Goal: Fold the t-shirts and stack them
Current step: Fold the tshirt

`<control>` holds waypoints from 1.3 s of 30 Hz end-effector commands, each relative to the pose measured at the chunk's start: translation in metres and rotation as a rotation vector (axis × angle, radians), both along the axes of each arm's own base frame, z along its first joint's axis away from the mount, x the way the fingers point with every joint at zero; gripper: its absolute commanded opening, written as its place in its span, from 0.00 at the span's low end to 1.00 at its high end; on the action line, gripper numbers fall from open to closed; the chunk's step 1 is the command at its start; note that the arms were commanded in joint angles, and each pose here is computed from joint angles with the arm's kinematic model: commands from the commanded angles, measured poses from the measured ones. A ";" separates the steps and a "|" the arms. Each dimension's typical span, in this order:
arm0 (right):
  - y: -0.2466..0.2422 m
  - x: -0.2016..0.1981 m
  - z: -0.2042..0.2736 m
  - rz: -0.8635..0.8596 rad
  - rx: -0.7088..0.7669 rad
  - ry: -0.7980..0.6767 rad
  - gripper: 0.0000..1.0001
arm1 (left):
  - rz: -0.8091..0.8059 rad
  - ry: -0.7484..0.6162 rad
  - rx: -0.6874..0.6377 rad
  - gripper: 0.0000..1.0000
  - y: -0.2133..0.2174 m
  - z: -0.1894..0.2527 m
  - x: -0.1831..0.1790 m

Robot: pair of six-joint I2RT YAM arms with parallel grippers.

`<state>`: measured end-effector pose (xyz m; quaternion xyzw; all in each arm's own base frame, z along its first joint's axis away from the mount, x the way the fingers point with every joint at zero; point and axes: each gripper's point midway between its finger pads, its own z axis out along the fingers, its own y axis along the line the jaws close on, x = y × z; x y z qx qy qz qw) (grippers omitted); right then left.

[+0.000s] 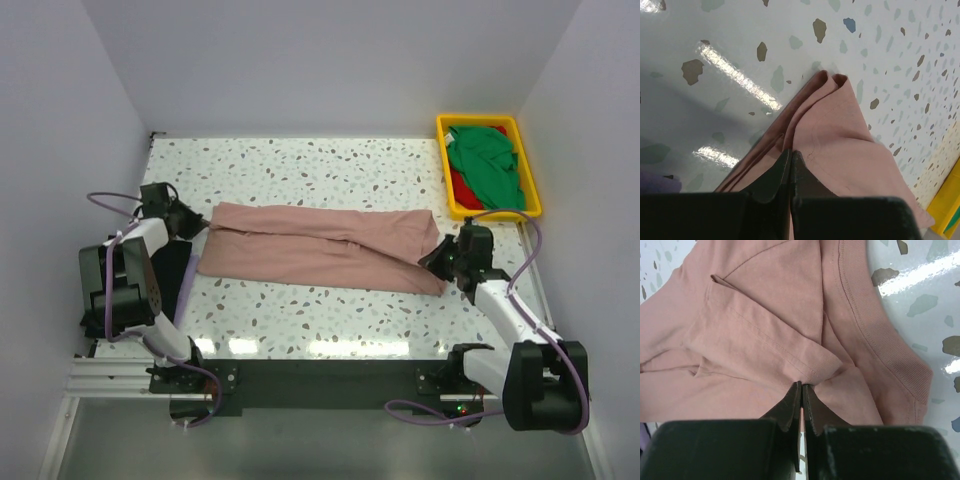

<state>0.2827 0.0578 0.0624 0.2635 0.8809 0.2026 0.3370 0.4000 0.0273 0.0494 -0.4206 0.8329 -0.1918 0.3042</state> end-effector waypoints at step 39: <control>0.039 0.080 0.055 0.213 -0.282 -0.111 0.57 | -0.310 -0.192 0.172 0.59 -0.076 0.090 0.016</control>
